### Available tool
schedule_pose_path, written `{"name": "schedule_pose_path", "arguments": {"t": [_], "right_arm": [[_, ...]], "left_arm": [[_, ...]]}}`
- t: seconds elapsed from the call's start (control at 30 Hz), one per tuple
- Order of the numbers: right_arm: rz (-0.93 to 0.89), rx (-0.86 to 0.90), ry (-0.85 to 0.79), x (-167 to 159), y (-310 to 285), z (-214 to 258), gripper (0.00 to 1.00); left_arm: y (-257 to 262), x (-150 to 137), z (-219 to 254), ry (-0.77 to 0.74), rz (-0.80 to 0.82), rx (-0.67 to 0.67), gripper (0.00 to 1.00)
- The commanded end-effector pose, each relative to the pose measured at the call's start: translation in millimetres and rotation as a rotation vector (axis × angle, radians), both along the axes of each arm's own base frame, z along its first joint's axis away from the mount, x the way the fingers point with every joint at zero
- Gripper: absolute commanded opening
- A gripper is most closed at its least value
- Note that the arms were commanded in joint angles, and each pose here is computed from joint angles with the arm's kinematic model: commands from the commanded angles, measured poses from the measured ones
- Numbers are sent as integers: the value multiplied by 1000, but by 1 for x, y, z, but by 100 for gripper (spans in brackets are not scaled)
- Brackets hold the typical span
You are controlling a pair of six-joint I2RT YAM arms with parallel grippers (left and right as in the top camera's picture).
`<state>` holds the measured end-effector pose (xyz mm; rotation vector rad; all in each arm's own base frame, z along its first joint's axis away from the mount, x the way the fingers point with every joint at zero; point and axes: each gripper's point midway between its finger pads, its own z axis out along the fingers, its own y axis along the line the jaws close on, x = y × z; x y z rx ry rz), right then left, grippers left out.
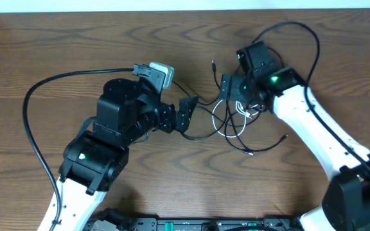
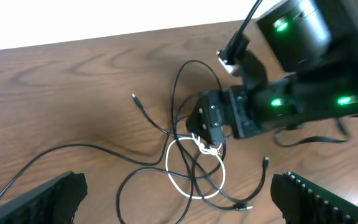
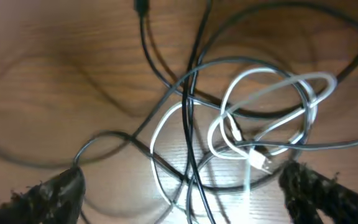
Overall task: Untangle cables
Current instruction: 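Grasp the white cable in the tangle with the right gripper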
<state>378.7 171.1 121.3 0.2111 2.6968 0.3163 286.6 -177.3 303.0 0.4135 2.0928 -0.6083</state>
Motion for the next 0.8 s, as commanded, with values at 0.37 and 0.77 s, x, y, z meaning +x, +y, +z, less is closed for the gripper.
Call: {"name": "schedule_pose_path", "arguments": {"t": [0.37,0.77], "right_arm": [[-139,-13,-66,13,-15,-61,81],[-56,-46,-22,20,-9,-99,7]], "left_arm": [[4,-4,-2,8,-8,40,100],[5,-7,-10,31,-9,54,100]]}}
